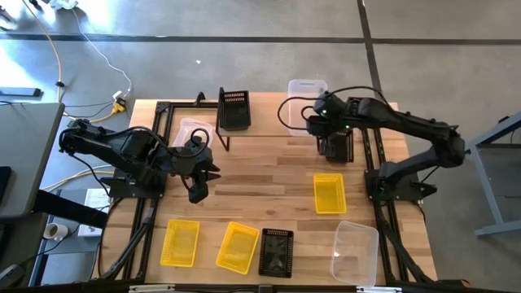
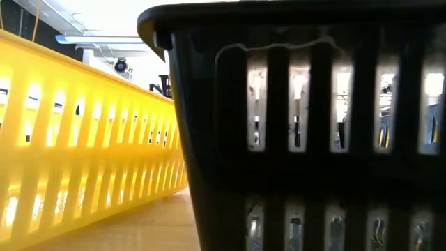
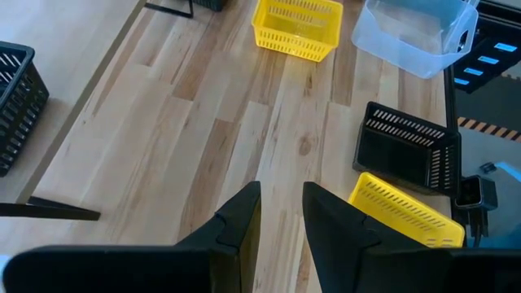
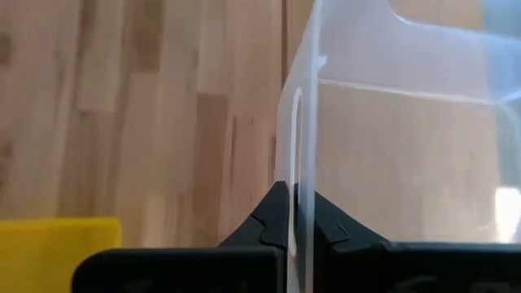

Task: Stack baskets on shelf by color
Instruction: Put the center transparent bin on the shelf

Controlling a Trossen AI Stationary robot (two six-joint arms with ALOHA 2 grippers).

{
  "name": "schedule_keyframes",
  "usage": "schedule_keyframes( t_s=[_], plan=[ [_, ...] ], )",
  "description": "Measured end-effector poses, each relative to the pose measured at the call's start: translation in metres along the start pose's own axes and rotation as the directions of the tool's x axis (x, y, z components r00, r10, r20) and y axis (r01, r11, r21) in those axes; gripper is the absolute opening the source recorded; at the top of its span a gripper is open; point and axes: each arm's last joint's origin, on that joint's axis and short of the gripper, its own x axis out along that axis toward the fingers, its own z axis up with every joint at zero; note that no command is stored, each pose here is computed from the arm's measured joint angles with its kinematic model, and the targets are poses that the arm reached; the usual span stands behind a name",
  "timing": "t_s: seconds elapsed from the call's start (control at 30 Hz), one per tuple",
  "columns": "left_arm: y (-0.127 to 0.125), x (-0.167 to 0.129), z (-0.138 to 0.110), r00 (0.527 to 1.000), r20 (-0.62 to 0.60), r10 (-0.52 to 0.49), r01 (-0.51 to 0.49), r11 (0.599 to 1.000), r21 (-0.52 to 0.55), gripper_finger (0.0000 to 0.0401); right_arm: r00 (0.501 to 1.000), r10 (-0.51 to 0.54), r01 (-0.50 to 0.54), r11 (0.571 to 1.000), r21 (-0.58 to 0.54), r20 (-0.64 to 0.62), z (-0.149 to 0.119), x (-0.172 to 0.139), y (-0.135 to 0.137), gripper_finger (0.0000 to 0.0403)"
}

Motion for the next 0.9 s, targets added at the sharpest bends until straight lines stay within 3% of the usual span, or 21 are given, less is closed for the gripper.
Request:
schedule_keyframes(
  t_s=[0.13, 0.53, 0.9],
  plan=[
    [0.0, 0.0, 0.0, 1.0, 0.0, 0.0, 0.0, 1.0, 0.0, 0.0086, 0.998, -0.004, 0.003, 1.0, -0.004, -0.068, -0.001, 0.01, 0.0, 0.0],
    [0.0, 0.0, 0.0, 1.0, 0.0, 0.0, 0.0, 1.0, 0.0, 0.0086, 0.99, -0.073, 0.069, 0.997, -0.032, -0.118, -0.001, 0.014, -0.003, 0.0001],
    [0.0, 0.0, 0.0, 1.0, 0.0, 0.0, 0.0, 1.0, 0.0, 0.0086, 0.988, -0.098, 0.097, 0.995, -0.013, -0.119, -0.002, 0.014, -0.007, 0.0044]
  ],
)
